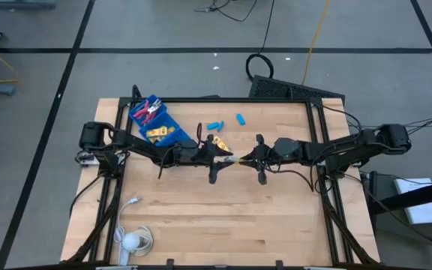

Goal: Pick & Place School Supplies
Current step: Put the yellow crayon box into the middle blue bin

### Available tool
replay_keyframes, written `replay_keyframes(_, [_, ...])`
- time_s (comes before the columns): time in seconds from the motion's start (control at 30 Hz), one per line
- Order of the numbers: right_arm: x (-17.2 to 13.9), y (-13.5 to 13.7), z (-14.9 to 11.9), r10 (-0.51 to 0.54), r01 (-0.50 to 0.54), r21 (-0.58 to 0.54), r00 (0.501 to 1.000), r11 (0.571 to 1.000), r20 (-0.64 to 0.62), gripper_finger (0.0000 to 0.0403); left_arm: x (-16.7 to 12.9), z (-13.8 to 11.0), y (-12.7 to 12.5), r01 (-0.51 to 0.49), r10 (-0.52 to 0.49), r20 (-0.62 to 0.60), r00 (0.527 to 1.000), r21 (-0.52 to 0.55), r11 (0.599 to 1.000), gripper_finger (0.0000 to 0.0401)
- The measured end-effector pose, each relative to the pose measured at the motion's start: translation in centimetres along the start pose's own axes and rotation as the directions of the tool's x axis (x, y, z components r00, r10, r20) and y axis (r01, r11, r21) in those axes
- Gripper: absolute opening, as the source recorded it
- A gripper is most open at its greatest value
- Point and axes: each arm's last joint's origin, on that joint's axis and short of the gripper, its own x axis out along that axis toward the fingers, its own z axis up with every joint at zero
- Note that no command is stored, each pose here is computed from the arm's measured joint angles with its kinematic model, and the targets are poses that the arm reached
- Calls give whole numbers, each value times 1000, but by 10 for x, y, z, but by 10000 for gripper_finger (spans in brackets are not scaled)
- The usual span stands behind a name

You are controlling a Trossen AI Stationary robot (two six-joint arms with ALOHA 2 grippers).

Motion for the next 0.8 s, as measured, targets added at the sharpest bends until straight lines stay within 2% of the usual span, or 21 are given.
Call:
replay_keyframes(0.2, [0,0,-1,-5,5,0,1000,1000,-7,27,0,0,0,8,-8,0,1000,0,1000,56])
replay_keyframes(0.27, [0,0,-1,-2,2,0,1000,1000,-10,28,0,0,-1,13,-13,-1,1000,-1,1000,34])
replay_keyframes(0.4, [0,0,-1,-6,6,44,1000,999,-10,47,0,0,0,9,-9,0,1000,-3,1000,33])
replay_keyframes(0.63, [-3,-1,-1,-11,13,76,999,997,-30,116,-1,2,2,-37,37,5,999,-26,999,35])
replay_keyframes(0.8, [-11,-1,4,-25,27,97,999,995,-20,162,-13,17,7,-86,82,-38,996,-107,991,34])
